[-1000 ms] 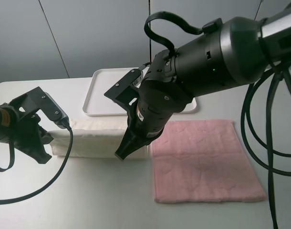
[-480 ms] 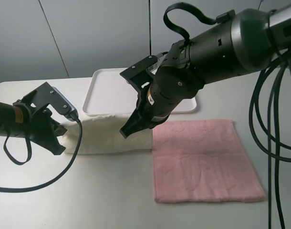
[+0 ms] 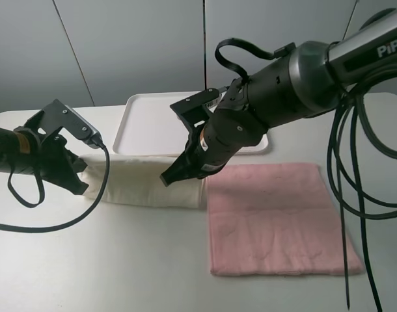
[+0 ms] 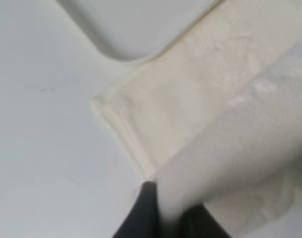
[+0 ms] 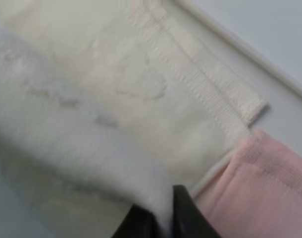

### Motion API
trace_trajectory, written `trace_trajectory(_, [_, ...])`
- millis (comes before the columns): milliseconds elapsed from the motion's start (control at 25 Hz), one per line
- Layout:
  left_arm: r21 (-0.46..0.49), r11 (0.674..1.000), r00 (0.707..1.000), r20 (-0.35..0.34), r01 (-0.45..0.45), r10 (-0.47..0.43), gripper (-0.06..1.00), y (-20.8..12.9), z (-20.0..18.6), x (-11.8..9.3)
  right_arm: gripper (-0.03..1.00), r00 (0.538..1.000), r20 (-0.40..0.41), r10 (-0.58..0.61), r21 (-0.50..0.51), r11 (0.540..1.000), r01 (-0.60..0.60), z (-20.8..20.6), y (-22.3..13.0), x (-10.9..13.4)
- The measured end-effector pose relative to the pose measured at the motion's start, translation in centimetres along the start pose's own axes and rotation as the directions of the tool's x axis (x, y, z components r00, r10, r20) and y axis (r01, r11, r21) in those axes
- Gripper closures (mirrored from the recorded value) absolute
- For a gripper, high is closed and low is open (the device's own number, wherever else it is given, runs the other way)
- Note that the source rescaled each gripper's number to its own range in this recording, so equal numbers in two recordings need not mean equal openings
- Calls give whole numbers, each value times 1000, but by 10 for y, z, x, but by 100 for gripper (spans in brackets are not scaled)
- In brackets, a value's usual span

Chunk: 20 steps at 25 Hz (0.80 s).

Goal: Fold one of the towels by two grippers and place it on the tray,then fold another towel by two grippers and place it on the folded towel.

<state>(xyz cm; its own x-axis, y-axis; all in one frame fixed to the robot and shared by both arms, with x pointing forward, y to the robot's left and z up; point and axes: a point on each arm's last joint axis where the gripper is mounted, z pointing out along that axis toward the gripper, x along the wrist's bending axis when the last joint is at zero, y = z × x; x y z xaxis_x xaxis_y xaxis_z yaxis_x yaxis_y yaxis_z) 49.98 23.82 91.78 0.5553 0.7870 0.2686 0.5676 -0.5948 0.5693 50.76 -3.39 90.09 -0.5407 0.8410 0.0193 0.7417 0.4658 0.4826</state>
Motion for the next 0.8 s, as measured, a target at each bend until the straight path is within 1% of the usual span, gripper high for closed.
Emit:
trace_trajectory(120, [2, 1000, 1000, -2, 12, -12, 93, -2, 4, 2, 97, 998, -12, 54, -31, 998, -55, 2, 4, -5])
trace_trajectory(160, [2, 1000, 1000, -1, 12, -12, 91, -2, 5, 2, 97, 998, -14, 59, -37, 998, -59, 3, 4, -6])
trace_trajectory(200, [7, 1000, 1000, 1, 14, -14, 88, -3, 6, 2, 95, 998, -19, 63, -40, 997, -64, 4, 4, -5])
trace_trajectory(240, [5, 1000, 1000, 2, 16, -16, 81, -3, 8, 2, 91, 998, -22, 66, -42, 997, -67, 6, 4, -5])
trace_trajectory(320, [4, 999, 999, 1, 37, -37, 58, -4, 10, 3, 72, 997, -29, 67, -51, 996, -68, 8, 4, -5])
trace_trajectory(400, [-10, 997, 997, -3, 74, -74, 23, -3, 11, 3, 37, 997, -39, 71, -63, 995, -73, 10, 5, -4])
trace_trajectory(440, [-20, 995, 995, -8, 100, -100, 8, -1, 11, 4, 19, 996, -45, 75, -71, 994, -78, 10, 5, -3])
trace_trajectory(480, [-28, 992, 992, -13, 122, -122, 1, 1, 11, 6, 8, 996, -47, 80, -72, 994, -83, 10, 5, -3])
trace_trajectory(520, [-37, 990, 990, -18, 140, -140, -1, 4, 10, 7, 2, 996, -47, 82, -72, 994, -85, 10, 5, -3])
trace_trajectory(560, [-42, 988, 988, -21, 152, -153, -1, 6, 11, 9, -1, 995, -46, 92, -70, 993, -95, 10, 5, -3])
trace_trajectory(680, [-31, 983, 983, -29, 182, -183, 5, 13, 11, 14, -3, 993, -27, 116, -40, 992, -117, 10, 2, -5])
trace_trajectory(760, [12, 970, 970, -38, 242, -242, 6, 17, 14, 22, -3, 992, -2, 124, -6, 992, -124, 10, 1, -7])
trace_trajectory(800, [53, 956, 957, -43, 287, -285, 6, 18, 17, 27, -3, 992, 9, 129, 8, 992, -130, 9, 1, -7])
